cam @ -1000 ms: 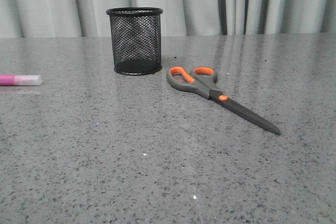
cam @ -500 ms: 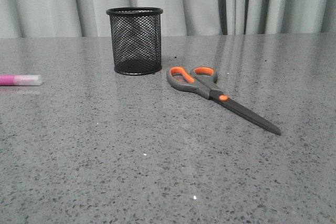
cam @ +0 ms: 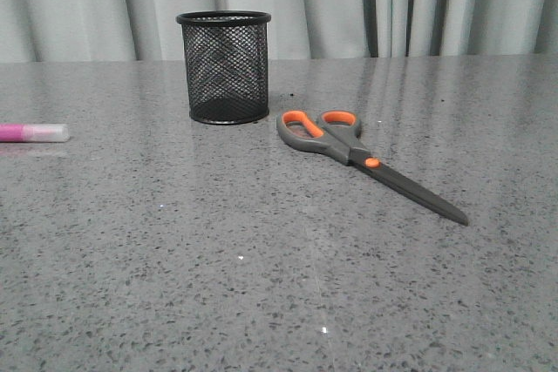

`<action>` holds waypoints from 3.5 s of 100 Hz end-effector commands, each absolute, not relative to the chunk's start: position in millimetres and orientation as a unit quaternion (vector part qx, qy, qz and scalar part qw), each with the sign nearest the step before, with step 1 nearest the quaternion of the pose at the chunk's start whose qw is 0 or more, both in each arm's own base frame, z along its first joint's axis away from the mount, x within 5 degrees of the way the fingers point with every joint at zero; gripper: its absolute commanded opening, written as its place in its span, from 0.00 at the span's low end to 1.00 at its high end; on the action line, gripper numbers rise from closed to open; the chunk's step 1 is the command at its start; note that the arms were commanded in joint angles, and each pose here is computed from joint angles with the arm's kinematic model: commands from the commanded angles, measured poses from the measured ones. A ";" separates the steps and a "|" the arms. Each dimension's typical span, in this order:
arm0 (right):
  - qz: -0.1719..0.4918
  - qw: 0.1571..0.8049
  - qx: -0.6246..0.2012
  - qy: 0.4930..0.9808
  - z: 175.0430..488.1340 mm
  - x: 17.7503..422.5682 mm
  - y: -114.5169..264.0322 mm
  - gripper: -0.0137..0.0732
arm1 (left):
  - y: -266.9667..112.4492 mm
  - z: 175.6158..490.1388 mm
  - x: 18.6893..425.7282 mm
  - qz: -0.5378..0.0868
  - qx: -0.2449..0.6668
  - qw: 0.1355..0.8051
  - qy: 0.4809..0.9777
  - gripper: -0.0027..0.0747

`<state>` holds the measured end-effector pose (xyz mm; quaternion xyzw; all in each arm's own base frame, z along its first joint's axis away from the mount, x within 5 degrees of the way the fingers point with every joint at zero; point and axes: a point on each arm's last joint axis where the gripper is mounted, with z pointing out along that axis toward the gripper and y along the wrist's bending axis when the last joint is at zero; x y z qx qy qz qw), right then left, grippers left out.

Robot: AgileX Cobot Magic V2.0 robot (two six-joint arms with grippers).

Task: Put pen and scissors into bin
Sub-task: 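Lower the left gripper and grasp the pink highlighter, then lift the highlighter with the left gripper over the mesh cup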

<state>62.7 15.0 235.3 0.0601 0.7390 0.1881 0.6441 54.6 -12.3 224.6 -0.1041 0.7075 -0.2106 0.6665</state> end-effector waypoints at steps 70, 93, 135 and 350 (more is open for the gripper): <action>0.118 0.490 -0.057 0.862 323.4 169.5 37.3 0.48 | -26.2 313.2 150.0 -0.112 0.047 0.494 0.861 0.34; 0.111 0.492 -0.068 0.861 323.5 169.5 37.2 0.68 | -27.8 320.6 174.1 -0.091 0.086 0.484 0.866 0.57; 0.104 0.493 -0.081 0.860 323.4 169.4 37.3 0.68 | -39.1 302.5 245.4 0.001 0.451 0.338 0.826 0.54; 0.101 0.484 -0.090 0.865 321.6 168.3 37.6 0.68 | -115.3 412.9 348.5 -0.329 0.401 0.574 0.634 0.01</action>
